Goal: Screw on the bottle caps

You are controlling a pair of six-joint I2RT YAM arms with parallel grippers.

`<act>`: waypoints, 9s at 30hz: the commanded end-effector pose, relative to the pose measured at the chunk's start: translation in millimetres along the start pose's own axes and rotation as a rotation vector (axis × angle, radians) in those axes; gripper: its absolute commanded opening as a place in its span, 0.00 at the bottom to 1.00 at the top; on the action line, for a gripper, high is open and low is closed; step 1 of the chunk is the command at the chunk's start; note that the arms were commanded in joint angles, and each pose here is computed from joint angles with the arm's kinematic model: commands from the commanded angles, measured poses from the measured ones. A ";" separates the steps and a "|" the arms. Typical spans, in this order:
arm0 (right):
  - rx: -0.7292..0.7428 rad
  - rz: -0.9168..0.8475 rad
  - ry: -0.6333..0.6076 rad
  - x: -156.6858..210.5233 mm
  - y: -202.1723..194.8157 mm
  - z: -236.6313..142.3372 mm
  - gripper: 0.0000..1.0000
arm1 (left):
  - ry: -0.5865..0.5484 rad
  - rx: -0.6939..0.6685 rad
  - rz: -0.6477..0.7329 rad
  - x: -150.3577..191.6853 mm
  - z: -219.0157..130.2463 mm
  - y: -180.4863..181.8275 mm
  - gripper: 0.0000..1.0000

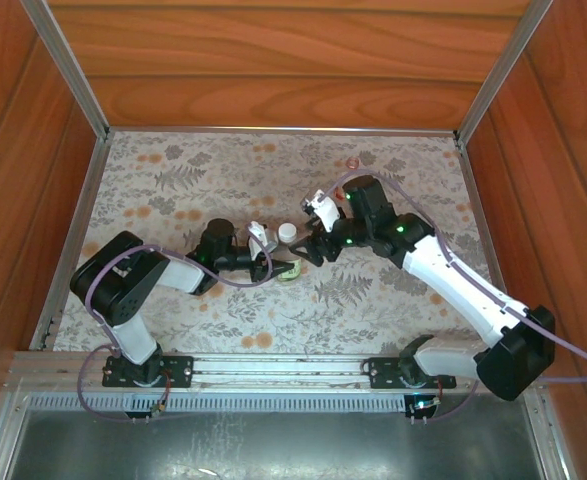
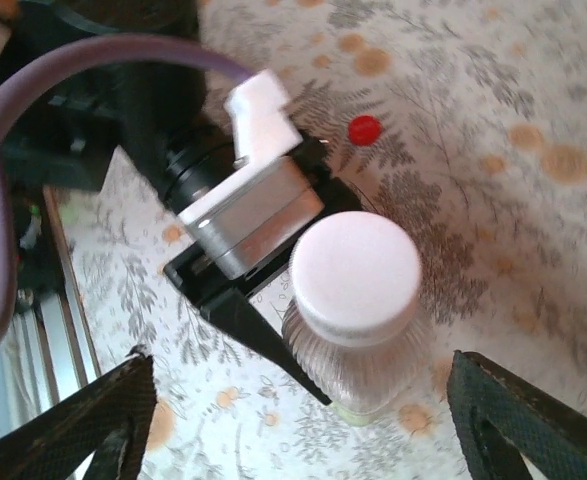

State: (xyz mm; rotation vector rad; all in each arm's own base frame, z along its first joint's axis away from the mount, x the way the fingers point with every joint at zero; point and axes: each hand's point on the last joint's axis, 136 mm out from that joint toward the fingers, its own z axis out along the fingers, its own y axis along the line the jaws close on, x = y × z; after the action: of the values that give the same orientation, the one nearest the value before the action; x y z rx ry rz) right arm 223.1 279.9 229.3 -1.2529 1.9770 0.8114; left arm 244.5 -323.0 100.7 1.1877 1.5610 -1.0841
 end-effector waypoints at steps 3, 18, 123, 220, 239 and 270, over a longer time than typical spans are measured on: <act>-0.117 -0.379 -0.104 -18.5 4.8 -4.4 0.84 | -0.008 0.124 0.012 -5.4 -5.0 -18.6 0.57; -0.423 -0.413 -0.015 -20.1 19.4 13.0 0.76 | 0.008 0.151 0.018 1.6 -4.0 -21.7 0.58; -0.151 -0.602 0.308 5.7 10.2 20.3 0.68 | 0.120 -0.077 0.356 9.1 -13.4 -4.5 0.58; -0.052 -0.080 0.287 13.1 5.5 34.3 0.05 | 0.134 -0.190 0.262 -12.2 -20.0 7.6 0.56; 0.288 0.480 0.104 -14.5 -18.8 4.6 0.45 | 0.105 -0.247 0.216 -22.5 -27.9 17.5 0.56; -0.387 -0.262 -0.319 -33.2 48.9 3.7 0.55 | -0.029 0.295 0.069 -47.2 -22.1 -55.7 0.56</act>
State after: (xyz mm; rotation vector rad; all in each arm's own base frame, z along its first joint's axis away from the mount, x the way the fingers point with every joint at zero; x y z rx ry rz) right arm 195.0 317.0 246.6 -1.4494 1.4904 1.1746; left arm 195.0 -320.2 151.9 1.3933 1.3965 -1.2779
